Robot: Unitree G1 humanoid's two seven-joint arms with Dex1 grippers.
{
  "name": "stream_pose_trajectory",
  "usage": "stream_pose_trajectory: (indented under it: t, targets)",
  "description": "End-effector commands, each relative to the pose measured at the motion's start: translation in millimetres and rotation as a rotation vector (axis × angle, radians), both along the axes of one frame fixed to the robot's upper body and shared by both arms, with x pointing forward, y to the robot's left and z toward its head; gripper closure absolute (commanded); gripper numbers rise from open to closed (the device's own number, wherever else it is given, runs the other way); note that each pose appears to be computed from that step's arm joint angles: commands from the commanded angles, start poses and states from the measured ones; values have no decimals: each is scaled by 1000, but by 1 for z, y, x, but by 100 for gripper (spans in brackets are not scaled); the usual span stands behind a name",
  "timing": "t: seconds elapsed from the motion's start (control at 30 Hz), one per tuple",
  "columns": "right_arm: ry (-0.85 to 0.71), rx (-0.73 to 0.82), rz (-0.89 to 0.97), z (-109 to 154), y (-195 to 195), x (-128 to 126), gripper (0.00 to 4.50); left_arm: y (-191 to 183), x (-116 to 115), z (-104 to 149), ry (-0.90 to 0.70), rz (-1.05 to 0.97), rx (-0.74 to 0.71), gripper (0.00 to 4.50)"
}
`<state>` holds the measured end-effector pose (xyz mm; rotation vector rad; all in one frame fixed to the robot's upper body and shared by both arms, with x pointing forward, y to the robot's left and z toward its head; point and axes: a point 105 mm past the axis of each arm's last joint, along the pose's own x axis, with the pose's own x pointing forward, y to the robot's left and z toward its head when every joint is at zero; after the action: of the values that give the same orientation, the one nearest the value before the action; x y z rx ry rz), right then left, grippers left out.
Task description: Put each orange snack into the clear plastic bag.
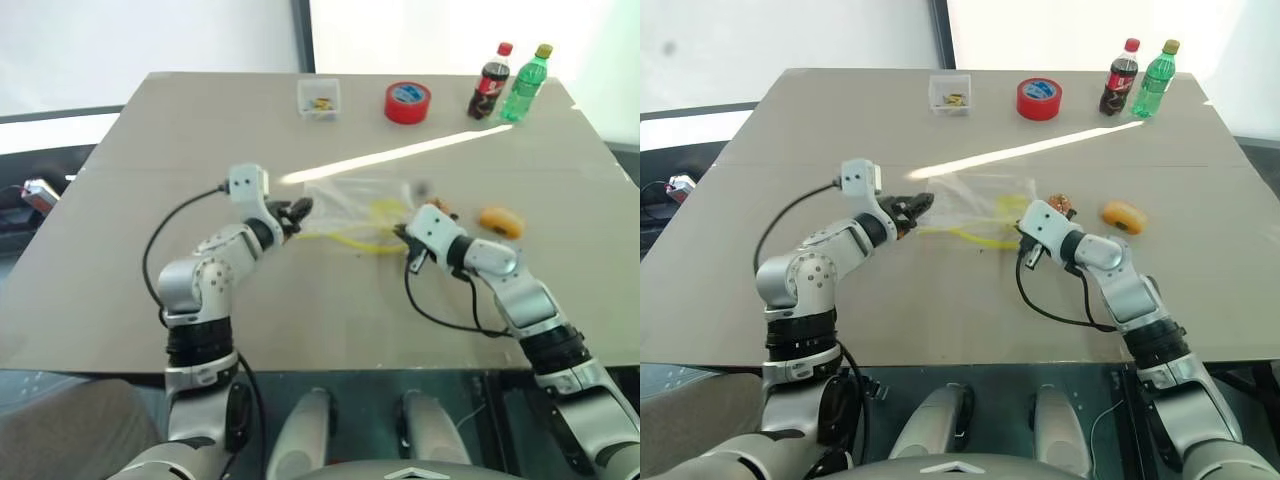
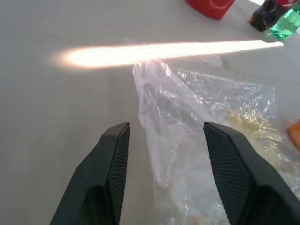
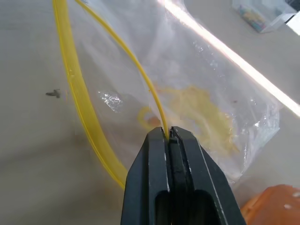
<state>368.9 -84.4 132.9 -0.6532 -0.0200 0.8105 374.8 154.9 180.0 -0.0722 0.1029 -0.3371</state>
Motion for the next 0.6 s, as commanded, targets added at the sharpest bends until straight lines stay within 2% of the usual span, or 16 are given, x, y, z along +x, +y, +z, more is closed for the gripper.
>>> stream_pose_trajectory:
  t: [0.03, 0.1, 0.2, 0.37, 0.6]
  targets:
    - [-72, -8, -3, 19, -1, 6, 450, -17, -20, 31, -278, -110, 296, 204]
    - [-75, -12, -4, 20, -2, 8, 450, -23, -31, 27, -351, -173, 461, 204]
    - [-80, -22, -2, 21, -2, 11, 450, -33, -46, 7, -400, -287, 699, 204]
    - [-90, -16, 7, 25, 2, 13, 450, -36, -48, -16, -414, -344, 852, 204]
    - [-97, -18, 12, 27, 2, 14, 450, -35, -37, -20, -413, -333, 890, 204]
